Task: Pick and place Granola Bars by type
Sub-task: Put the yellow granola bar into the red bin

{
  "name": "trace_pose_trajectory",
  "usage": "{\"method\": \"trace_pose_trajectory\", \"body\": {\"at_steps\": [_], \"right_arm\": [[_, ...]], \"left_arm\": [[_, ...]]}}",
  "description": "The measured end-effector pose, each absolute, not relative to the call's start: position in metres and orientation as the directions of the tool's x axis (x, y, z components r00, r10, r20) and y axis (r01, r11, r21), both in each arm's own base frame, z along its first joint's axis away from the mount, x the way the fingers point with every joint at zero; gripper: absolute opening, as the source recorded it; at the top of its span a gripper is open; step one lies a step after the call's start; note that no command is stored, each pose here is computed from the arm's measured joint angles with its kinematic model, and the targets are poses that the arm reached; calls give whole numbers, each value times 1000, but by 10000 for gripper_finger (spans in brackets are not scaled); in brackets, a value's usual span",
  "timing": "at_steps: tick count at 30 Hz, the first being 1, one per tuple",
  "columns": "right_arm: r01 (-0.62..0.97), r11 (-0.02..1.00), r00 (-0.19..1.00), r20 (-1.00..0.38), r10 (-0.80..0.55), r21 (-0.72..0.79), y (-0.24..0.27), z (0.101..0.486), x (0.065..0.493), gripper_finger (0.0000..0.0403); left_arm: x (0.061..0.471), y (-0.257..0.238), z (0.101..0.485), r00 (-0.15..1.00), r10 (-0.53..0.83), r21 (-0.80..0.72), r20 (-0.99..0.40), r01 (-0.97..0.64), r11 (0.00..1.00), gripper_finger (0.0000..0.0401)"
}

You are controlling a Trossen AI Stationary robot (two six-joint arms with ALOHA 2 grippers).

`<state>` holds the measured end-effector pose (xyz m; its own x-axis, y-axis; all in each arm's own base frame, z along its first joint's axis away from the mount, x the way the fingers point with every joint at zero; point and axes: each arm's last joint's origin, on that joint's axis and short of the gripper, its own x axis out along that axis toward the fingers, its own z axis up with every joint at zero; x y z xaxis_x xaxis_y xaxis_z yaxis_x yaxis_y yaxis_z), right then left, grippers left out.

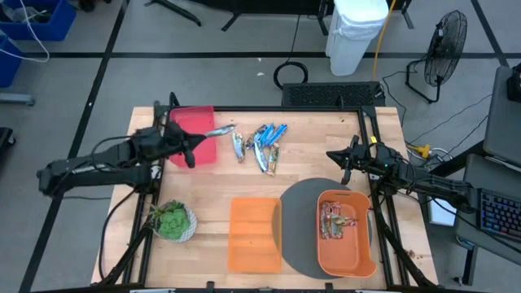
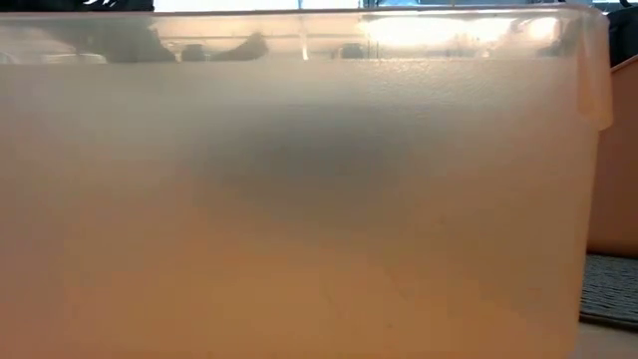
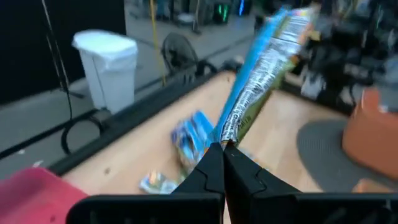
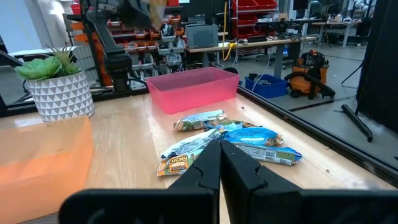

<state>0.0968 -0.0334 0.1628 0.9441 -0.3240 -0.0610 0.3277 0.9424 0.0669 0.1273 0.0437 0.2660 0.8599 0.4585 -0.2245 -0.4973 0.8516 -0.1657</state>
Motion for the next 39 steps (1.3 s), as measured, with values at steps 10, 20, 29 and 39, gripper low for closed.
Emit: {"method": "trace_pose_trajectory", "body": {"at_steps": [10,20,29,39], "right_arm": [[328,942,944,-61,-324,67,-33,163,97,0],[328,942,944,-61,-324,67,-33,163,97,0],[328,942,944,-61,-324,67,-33,163,97,0],[328,942,944,-61,-324,67,-33,163,97,0]], "left_arm": [[97,68,264,699,668,-380,-255,-708,595,0],[90,67,230,471,661,-327,-584,-882,340,0],[97,72,213,343,609,-237,-715,-939,251,1],[116,83,187,204,497,-116,-843,-972,203,2]]}}
